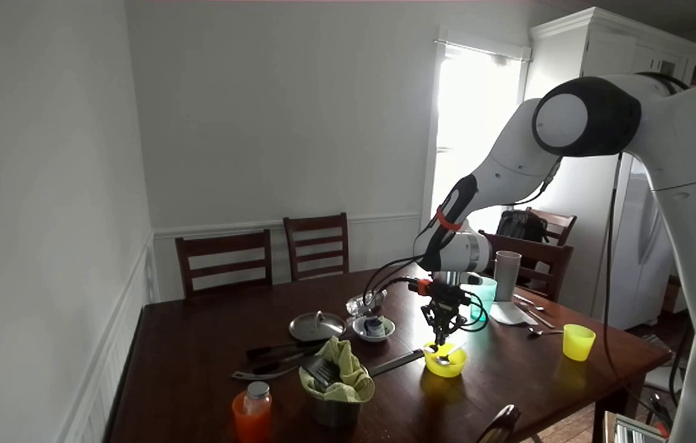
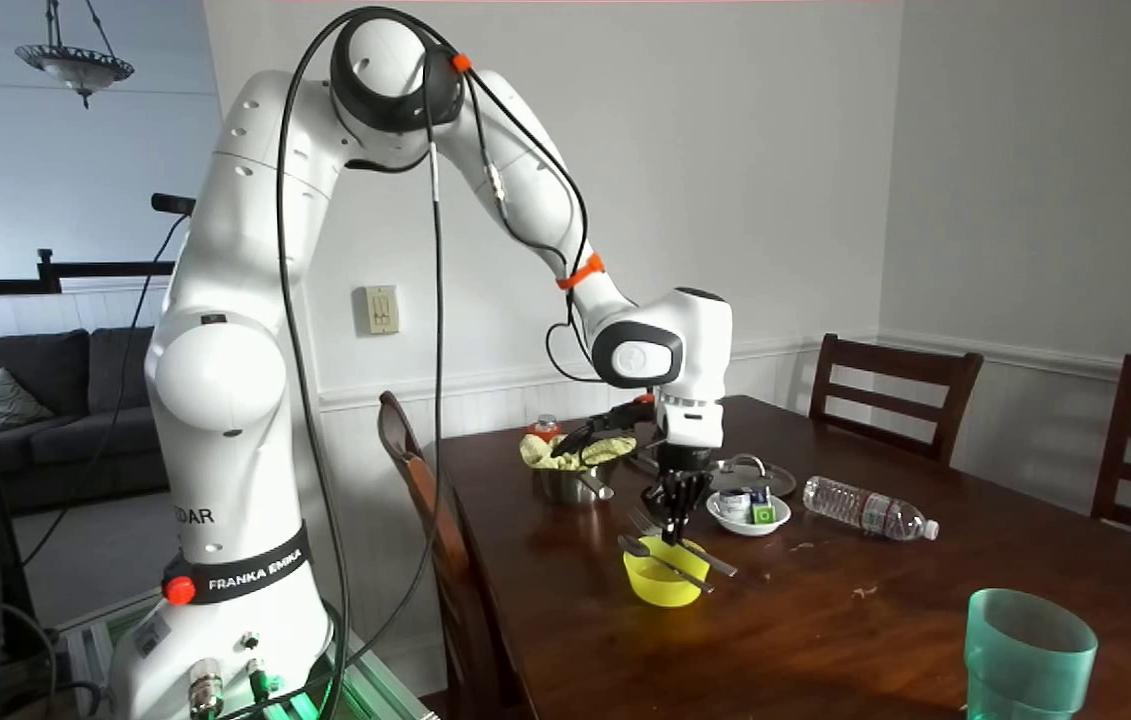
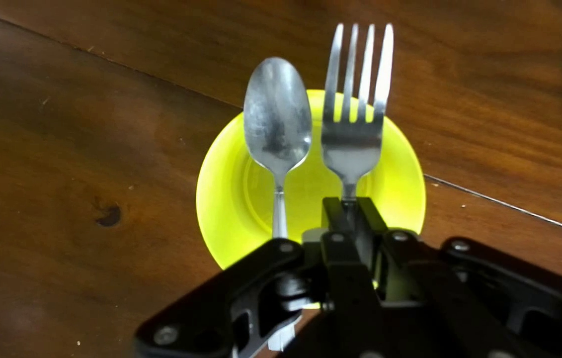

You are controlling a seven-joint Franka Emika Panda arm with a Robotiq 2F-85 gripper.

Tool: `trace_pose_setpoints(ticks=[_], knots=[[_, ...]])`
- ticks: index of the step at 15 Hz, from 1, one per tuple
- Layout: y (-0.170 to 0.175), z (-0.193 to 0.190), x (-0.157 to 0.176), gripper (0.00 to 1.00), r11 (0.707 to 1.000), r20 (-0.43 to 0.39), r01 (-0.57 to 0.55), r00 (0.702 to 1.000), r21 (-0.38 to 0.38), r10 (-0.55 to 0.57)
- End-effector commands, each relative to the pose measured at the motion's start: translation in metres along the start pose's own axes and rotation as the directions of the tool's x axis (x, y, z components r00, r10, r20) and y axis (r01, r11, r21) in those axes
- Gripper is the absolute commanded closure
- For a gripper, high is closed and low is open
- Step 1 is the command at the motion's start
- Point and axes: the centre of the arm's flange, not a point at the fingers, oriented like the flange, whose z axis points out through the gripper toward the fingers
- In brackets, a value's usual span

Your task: Put the silver spoon and fork on top of the yellow bowl

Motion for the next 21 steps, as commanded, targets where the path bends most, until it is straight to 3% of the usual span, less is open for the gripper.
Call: trace_pose_setpoints(ticks=[1,21], knots=[[0.004,-0.005,-0.004,0.98,0.999,-0.018,-0.005,1.0,0.035,0.006],[-0.002,0.014,-0.012,0.98,1.0,-0.016,0.007,1.0,0.013,-0.007]])
